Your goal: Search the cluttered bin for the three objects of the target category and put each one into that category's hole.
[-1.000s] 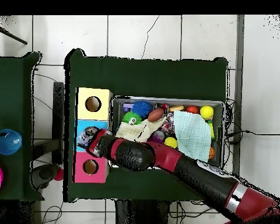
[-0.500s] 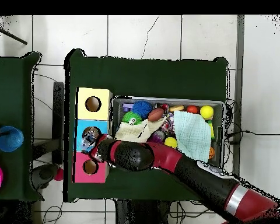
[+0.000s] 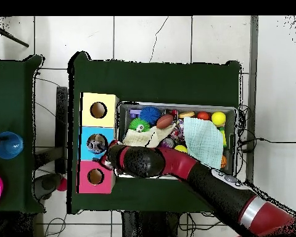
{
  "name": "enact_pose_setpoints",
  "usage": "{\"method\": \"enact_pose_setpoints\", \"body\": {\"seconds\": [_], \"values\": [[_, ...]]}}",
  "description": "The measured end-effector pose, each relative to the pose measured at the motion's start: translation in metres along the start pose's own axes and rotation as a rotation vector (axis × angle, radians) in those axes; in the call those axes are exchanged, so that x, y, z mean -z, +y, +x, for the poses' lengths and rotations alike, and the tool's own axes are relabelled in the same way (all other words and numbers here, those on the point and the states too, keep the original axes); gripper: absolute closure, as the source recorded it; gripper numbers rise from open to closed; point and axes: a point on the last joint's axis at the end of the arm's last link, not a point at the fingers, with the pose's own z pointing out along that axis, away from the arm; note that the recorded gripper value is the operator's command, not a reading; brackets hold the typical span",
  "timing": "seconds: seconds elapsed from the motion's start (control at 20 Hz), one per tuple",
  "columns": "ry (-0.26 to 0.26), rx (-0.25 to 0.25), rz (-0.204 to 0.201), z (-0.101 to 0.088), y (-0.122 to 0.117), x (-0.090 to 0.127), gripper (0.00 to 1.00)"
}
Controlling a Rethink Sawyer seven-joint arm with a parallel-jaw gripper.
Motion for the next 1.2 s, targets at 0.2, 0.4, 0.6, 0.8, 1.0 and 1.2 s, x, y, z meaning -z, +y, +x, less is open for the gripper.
{"method": "enact_pose_setpoints", "body": {"seconds": [0.2, 0.4, 0.6, 0.8, 1.0, 1.2], "values": [[0.008, 0.002, 0.006, -0.002, -0.006, 0.004, 0.0], [0.022, 0.009, 0.004, -0.003, -0.009, 0.009, 0.0], [0.037, 0.013, -0.002, -0.003, -0.009, 0.013, 0.0], [0.067, 0.023, -0.013, -0.004, -0.013, 0.022, 0.0], [0.091, 0.029, -0.012, -0.009, -0.023, 0.034, 0.0], [0.105, 0.034, 0.006, -0.013, -0.034, 0.046, 0.0]]}}
